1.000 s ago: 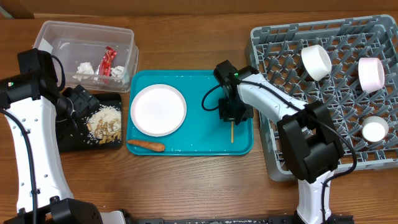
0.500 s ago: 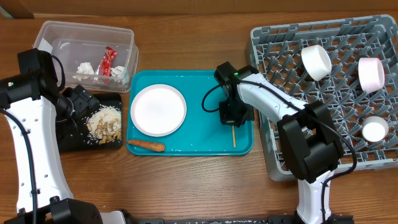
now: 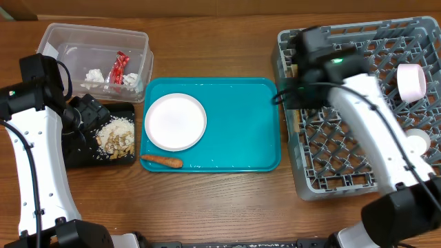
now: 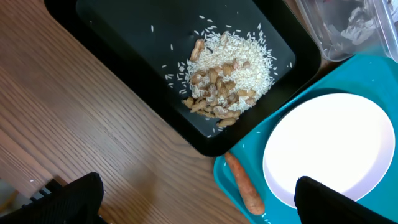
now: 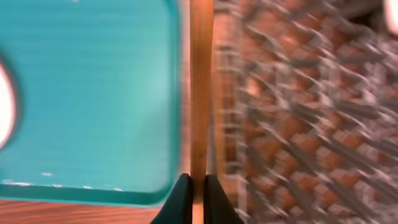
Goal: Sort waste into correct bins and load items into the dishwasher
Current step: 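Carry the second chopstick to the rack and release it with the right gripper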
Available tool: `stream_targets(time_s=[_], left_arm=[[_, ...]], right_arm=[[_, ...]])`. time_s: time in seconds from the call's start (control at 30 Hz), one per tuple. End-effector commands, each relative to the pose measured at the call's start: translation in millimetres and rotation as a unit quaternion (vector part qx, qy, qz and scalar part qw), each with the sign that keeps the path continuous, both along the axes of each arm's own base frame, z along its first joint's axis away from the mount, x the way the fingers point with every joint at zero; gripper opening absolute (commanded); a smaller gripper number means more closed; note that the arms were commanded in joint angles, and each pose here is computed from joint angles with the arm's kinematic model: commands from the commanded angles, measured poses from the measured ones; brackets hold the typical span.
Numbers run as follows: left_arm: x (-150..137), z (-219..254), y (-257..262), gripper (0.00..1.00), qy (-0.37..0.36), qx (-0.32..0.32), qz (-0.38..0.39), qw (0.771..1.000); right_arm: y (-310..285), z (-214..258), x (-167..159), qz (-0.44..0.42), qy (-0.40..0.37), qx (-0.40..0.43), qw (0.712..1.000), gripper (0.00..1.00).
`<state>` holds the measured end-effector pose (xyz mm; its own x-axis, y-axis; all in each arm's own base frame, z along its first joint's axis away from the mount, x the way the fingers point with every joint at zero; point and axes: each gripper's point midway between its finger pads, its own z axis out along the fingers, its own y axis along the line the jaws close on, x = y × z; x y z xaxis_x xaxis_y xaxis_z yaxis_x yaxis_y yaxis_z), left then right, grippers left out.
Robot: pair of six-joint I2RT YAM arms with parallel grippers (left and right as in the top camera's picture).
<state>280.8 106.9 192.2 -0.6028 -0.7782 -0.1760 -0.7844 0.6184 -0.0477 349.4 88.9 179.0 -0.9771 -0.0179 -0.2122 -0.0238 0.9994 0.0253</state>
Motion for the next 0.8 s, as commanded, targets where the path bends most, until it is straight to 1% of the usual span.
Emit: stream_targets(time_s=[0.0,0.17,0.3,0.5,0.53,0.67,0.77], left_arm=[[-0.8,-2.0,-0.9,1.00,0.001,-0.003,0.003,1.000],[-0.8,-2.0,-1.0,1.00,0.001,-0.004,0.003,1.000],[-0.8,-2.0,-1.0,1.00,0.001,-0.003,0.003,1.000],[-0.8,-2.0,-1.0,1.00,0.001,-0.003,0.003,1.000],[-0.7,-2.0,-1.0,1.00,0.001,-0.003,0.003,1.000],[-0.8,-2.0,-1.0,1.00,0.001,-0.004,0.003,1.000],[-0.8,-2.0,-1.0,1.00,0.001,-0.004,0.003,1.000]], right_arm=[[-24.3,-23.6,-6.6,0.011,0.042,-0.027,0.999,0.04],[-37.1,-53.9,-20.1,0.015,0.080,-0.036,0.996,0.04],[-37.6,-74.2,-23.9,0.020,0.086,-0.037,0.995,0.04],[-38.2,-87.6,-30.3,0.021,0.096,-0.039,0.994,0.06],[-38.2,-87.6,-30.1,0.021,0.095,-0.039,0.994,0.11],[-37.8,-87.6,-28.6,0.021,0.092,-0.038,0.995,0.24],[-37.8,-87.4,-28.8,0.020,0.092,-0.038,0.995,0.30]])
